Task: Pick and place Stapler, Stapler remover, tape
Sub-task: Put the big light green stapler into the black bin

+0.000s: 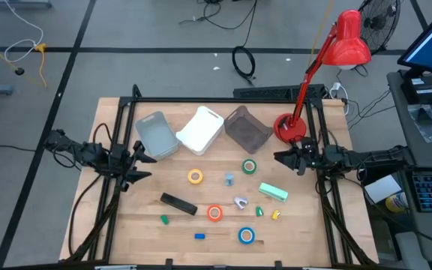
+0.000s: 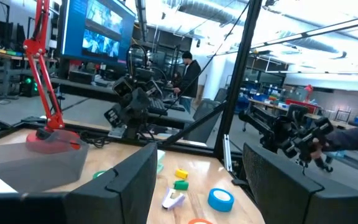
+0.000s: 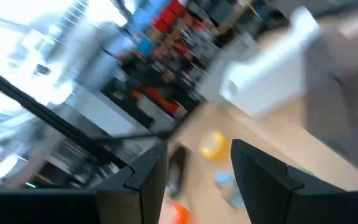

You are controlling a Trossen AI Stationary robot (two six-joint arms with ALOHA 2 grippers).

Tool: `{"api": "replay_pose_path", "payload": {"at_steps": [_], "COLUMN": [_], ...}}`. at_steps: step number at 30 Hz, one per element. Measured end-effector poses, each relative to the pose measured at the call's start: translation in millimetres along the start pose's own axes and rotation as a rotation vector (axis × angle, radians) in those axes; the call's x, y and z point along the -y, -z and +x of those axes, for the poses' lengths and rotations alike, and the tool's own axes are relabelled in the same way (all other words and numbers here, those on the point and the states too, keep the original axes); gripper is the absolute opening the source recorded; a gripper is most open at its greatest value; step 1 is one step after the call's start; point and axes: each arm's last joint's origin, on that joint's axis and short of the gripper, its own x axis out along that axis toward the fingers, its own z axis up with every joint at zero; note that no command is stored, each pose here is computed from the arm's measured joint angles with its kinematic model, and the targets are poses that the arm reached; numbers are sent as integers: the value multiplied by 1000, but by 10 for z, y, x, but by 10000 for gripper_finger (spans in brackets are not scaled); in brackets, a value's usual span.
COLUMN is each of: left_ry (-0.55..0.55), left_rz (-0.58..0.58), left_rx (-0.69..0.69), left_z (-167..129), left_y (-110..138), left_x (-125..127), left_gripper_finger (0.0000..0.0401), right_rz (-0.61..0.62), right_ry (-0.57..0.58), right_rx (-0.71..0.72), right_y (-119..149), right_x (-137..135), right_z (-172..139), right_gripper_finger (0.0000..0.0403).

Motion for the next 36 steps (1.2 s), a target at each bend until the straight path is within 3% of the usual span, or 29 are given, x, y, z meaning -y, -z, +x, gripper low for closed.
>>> {"api": "replay_pose_path", "payload": {"at_steps": [5, 10, 18, 27, 32, 36], "left_ry": [0, 0, 0, -12, -16, -17], "left_rz": [0, -3, 8, 24, 27, 30], "left_rx": [0, -2, -20, -70, -83, -94], "left_z": [0, 0, 0, -2, -3, -4], "left_y": [0, 0, 17, 65, 78, 88], "left_x": [0, 0, -2, -12, -15, -17], "left_gripper_finger": [241, 241, 241, 241, 241, 241], "right_rz": [-113, -235, -260, -174, -112, -97], "right_ry": [-131, -170, 6, 258, 306, 315], "right_rx": [78, 43, -431, -929, -1109, -1161], "right_y": [-100, -419, -443, -139, 14, 64], "right_x": [-172, -636, -974, -855, -770, -745], "right_z": [-8, 12, 310, 515, 570, 597], "right_gripper_finger": [170, 151, 118, 114, 99, 83]}}
